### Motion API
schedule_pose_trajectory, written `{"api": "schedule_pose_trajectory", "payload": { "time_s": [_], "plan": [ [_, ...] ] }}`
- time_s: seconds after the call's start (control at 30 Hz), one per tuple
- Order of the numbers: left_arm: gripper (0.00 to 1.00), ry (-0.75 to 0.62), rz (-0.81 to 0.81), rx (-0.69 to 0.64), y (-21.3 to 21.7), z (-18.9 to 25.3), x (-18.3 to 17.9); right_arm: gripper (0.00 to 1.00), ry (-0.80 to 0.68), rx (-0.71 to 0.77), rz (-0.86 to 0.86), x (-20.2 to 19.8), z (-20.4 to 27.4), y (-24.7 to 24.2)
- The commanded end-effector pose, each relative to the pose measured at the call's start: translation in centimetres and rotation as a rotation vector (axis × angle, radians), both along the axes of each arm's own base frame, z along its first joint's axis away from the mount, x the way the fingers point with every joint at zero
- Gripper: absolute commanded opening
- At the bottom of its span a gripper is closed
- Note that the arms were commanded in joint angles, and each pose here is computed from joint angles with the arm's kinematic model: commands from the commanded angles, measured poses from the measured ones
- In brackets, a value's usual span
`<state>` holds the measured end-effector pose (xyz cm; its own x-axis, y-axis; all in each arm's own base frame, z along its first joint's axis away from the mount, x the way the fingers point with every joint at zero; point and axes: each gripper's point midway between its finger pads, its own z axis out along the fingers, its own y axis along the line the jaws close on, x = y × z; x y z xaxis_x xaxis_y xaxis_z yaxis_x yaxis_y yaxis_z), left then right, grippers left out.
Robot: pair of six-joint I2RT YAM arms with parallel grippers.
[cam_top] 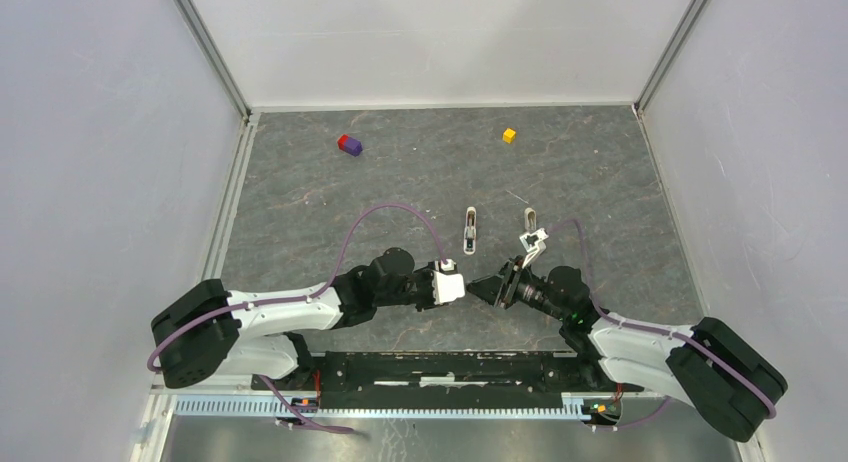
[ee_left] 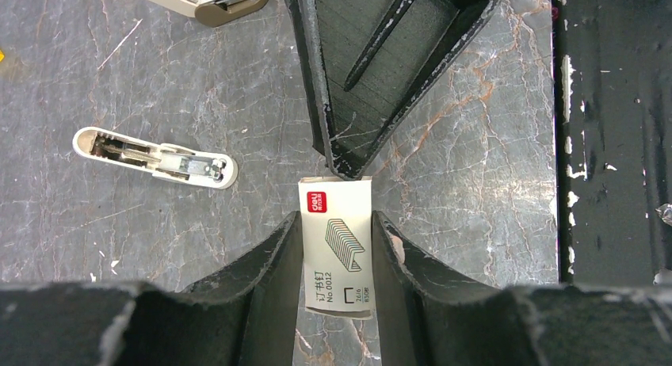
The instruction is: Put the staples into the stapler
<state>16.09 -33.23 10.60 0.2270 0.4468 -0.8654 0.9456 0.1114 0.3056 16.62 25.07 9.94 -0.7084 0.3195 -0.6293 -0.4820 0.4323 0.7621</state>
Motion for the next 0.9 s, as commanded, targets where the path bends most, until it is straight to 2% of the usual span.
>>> {"api": "schedule_pose_trajectory", "payload": {
  "time_s": [0.0, 0.87],
  "plan": [
    [0.42, -0.021, -0.011, -0.085, -1.0, 2.3, 0.1, 0.47, 0.058, -0.036, 0.013, -2.1, -3.3, -1.5],
    [0.42, -0.026, -0.024, -0.062, -0.6, 2.1, -0.2, 0.47, 0.042, -0.028, -0.016, -1.0, -2.3, -1.8]
  ]
}}
